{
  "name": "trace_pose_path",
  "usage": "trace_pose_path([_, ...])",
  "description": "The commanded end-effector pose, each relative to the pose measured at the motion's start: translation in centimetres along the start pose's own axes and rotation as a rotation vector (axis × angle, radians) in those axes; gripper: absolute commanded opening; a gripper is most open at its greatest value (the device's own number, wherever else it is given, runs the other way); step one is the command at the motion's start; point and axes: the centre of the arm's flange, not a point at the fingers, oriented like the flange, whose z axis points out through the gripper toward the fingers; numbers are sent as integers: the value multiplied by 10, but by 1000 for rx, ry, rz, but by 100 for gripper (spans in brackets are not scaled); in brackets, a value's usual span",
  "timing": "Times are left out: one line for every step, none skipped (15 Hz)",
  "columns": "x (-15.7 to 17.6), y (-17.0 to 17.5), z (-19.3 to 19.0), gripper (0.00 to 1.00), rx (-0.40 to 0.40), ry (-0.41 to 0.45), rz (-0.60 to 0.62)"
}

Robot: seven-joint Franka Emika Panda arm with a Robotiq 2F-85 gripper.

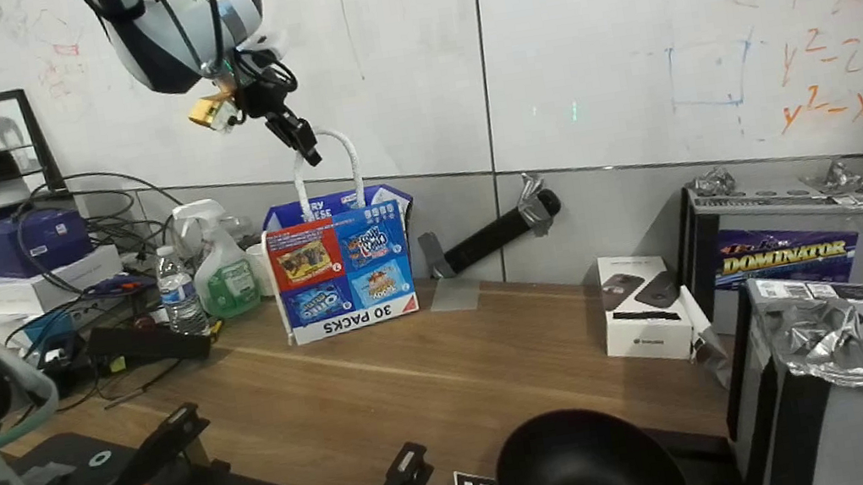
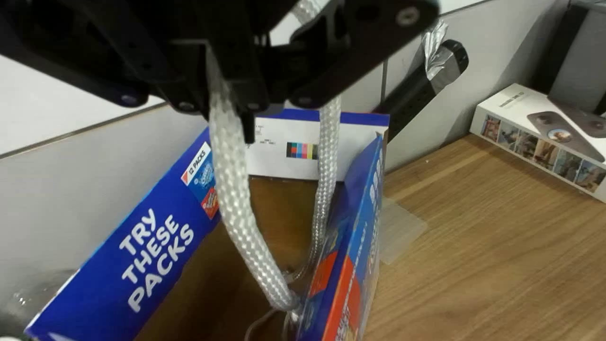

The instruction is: Put the white ropes in the carton box

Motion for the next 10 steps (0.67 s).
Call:
trace_pose_path([-2,-6,2,2,44,-71,-65])
trace_pose_path([-3,-7,5,4,46,-86,-74])
trace_pose_path([-7,-7,7,32,40,-101,-87])
trace_pose_path([-8,-6,8,32,29,-115,-99])
trace_pose_path([-10,-6,10,38,23,-127,-118])
trace_pose_path([-13,-3,8,47,14,-128,-145])
trace_pose_path([-13,-2,7,54,10,-133,-179])
trace_pose_path([-14,3,2,61,7,-136,-207])
trace_pose_path([-15,6,-3,69,6,-141,-232])
trace_pose_path([-16,10,-10,76,3,-144,-255])
